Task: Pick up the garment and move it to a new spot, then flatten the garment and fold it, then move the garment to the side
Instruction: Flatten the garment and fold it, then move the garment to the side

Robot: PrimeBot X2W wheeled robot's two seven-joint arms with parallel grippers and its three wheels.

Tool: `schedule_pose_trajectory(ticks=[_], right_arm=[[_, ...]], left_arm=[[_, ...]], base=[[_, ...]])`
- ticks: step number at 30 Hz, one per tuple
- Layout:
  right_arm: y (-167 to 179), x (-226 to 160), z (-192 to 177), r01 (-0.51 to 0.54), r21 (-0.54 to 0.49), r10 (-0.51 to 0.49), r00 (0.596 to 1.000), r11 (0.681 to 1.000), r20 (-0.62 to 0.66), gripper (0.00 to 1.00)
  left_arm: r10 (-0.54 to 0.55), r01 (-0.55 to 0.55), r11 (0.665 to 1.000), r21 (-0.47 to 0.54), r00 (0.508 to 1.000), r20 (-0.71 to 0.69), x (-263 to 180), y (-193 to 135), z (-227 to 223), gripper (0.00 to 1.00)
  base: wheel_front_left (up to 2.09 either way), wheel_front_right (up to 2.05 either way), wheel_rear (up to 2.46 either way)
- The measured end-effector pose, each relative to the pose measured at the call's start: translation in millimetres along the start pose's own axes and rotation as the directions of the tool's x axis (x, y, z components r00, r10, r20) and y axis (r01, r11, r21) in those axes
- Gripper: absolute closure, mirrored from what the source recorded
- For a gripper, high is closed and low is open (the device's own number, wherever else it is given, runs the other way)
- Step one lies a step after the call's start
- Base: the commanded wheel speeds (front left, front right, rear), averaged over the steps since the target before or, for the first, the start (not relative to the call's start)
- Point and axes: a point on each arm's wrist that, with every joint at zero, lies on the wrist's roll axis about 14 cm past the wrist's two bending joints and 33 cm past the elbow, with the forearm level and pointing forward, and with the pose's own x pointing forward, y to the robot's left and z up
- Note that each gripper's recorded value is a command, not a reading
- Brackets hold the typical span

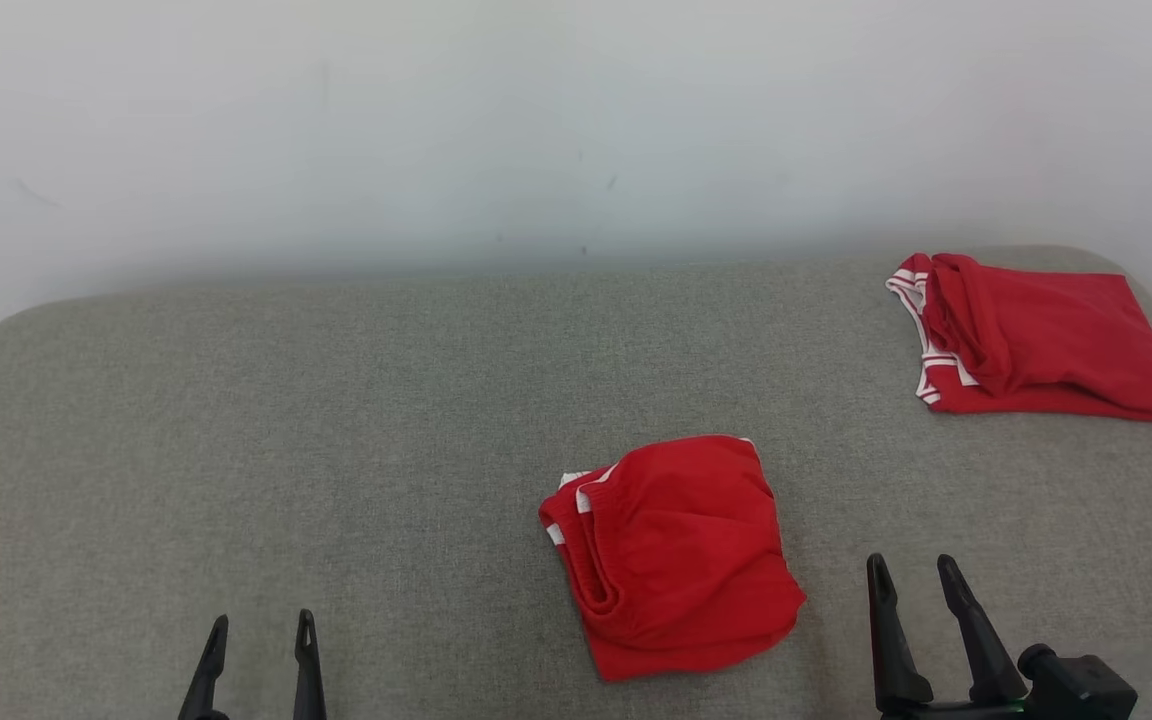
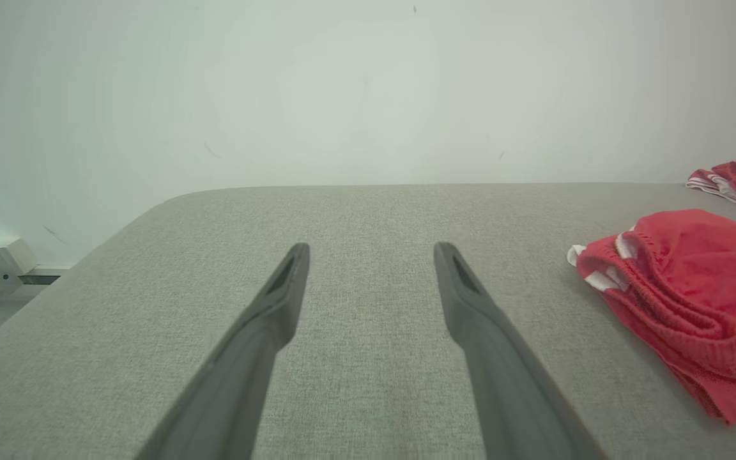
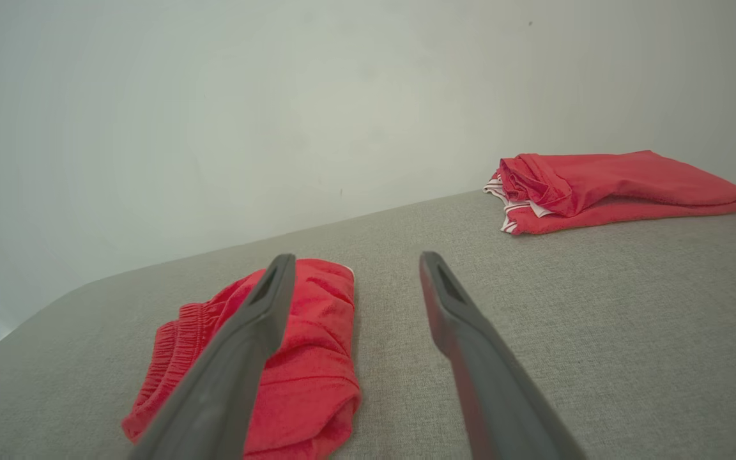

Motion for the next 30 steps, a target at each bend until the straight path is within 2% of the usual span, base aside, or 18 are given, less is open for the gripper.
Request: schedule_pose_trajectory(ticks=[11, 30], right_arm=[[8, -1, -7, -0.026, -0.026, 0.026, 0.999, 0.999, -0.022, 0.00], [10, -1, -9, -0.031, -0.030, 0.030, 0.999, 0.999, -0.028, 0.00]], left_arm=[[-0.015, 0.016, 0.999, 0.036, 0.999, -0.033, -10, -2, -10, 0.00], [0.006, -0.005, 0.999, 0.038, 0.999, -0.038, -14, 3, -12, 0.00]], base=[[0.00, 0.00, 0.00], [0.00, 0.00, 0.00]])
